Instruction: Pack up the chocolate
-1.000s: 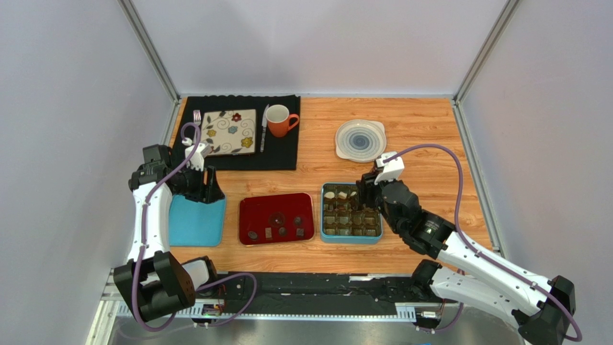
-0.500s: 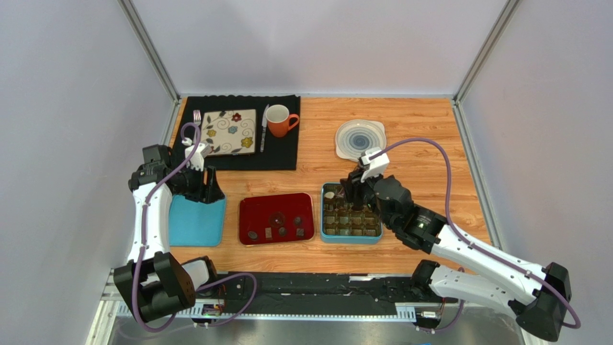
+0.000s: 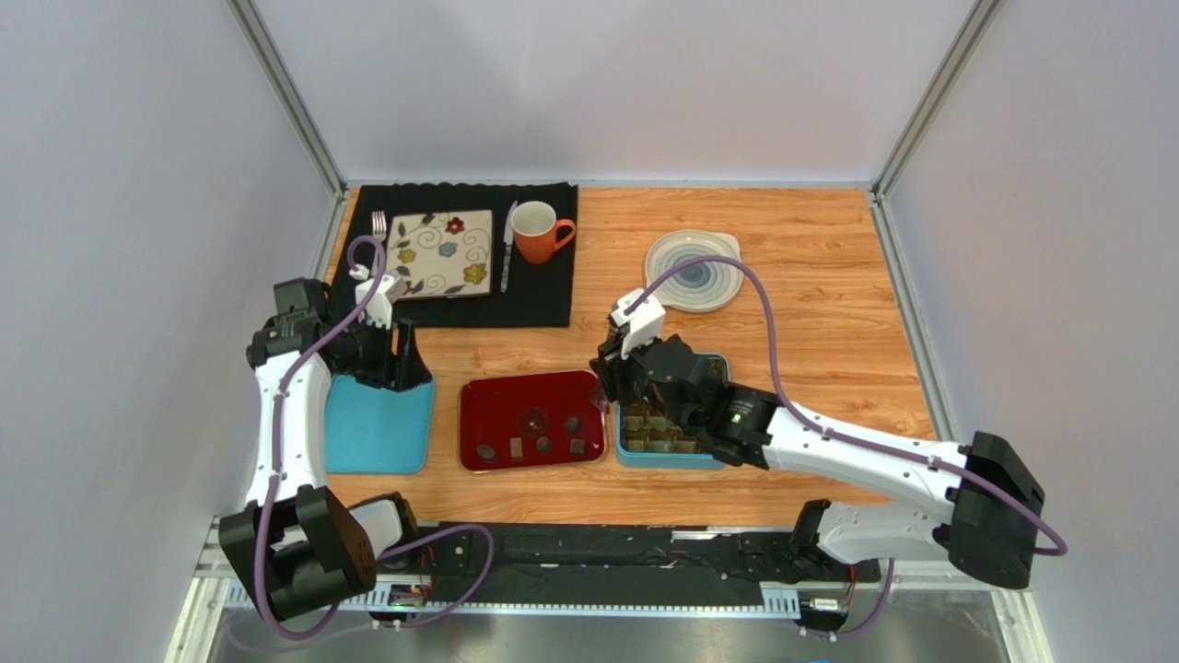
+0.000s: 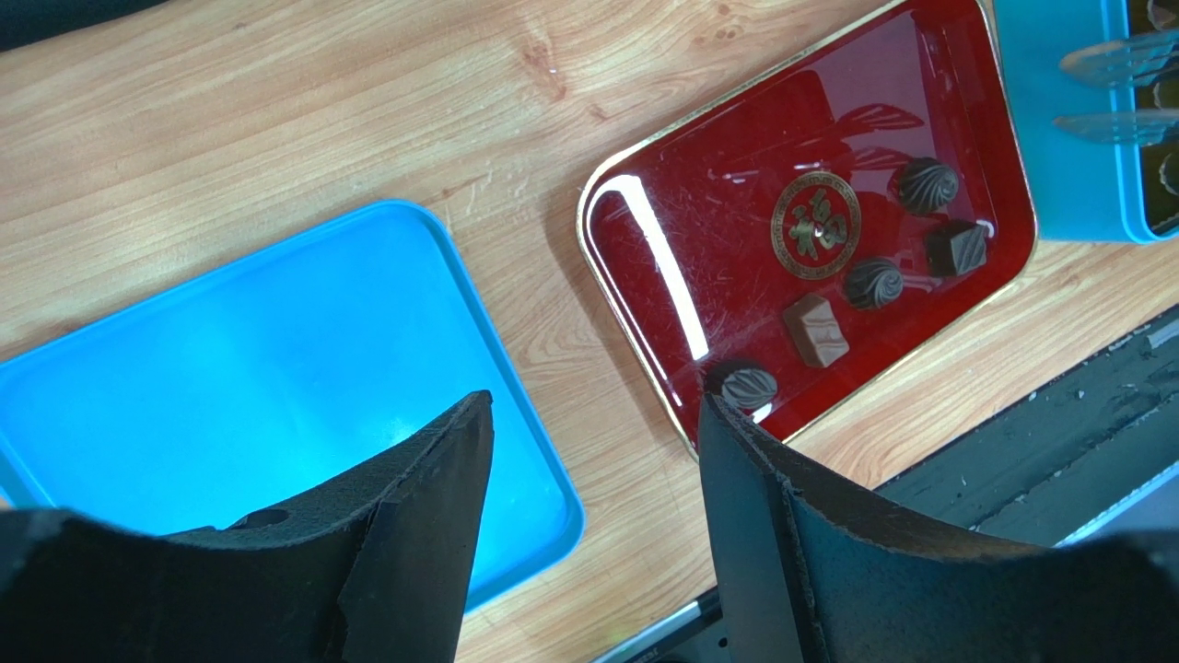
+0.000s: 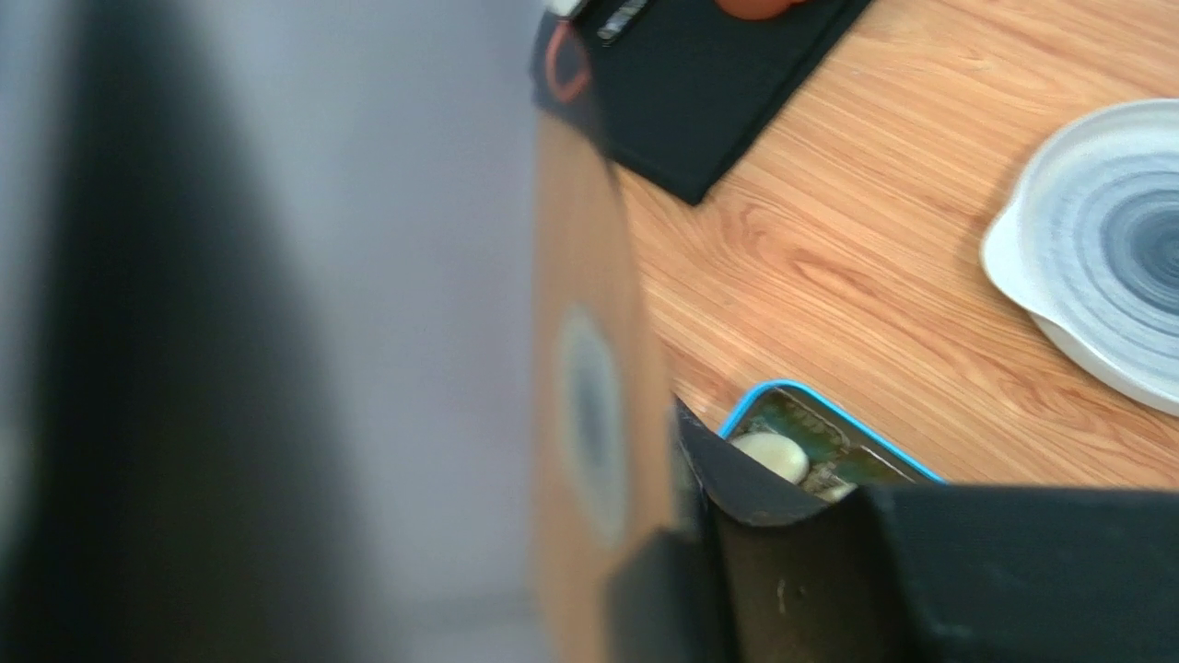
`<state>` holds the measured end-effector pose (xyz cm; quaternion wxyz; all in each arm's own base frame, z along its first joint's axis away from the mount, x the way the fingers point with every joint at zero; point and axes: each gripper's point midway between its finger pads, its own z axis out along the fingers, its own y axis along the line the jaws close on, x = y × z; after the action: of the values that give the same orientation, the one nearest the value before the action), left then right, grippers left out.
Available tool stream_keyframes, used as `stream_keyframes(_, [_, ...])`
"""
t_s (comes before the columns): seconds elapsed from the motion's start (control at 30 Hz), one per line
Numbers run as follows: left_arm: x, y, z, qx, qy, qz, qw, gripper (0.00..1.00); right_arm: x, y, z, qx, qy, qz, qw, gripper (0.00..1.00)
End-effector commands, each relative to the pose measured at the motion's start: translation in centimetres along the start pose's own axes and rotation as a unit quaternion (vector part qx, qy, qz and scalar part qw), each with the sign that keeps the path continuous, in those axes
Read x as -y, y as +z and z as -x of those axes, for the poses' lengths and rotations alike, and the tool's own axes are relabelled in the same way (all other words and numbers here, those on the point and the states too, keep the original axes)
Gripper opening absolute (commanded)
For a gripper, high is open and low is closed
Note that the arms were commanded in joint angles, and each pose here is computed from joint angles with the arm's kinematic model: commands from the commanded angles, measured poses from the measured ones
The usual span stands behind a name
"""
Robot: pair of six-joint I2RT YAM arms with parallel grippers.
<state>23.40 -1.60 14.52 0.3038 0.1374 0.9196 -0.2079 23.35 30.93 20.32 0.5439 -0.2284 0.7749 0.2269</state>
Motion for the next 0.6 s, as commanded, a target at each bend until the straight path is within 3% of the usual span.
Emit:
stream_keyframes(0.0, [0.1, -1.0, 1.5, 0.025, 0.026, 0.004, 0.999, 0.65, -2.9, 1.2, 3.6, 0.050, 0.027, 0.037, 0.998, 0.38])
stream_keyframes(0.27, [0.1, -1.0, 1.5, 0.025, 0.029, 0.007, 0.999, 0.65, -4.8, 3.3, 2.0, 0.031, 0.027, 0.051, 0.998, 0.38])
stream_keyframes(0.57, [0.0, -1.0, 1.5, 0.024, 0.030, 0.008, 0.999, 0.65, -5.5, 4.2, 0.1, 0.011, 0.030, 0.053, 0.998, 0.46])
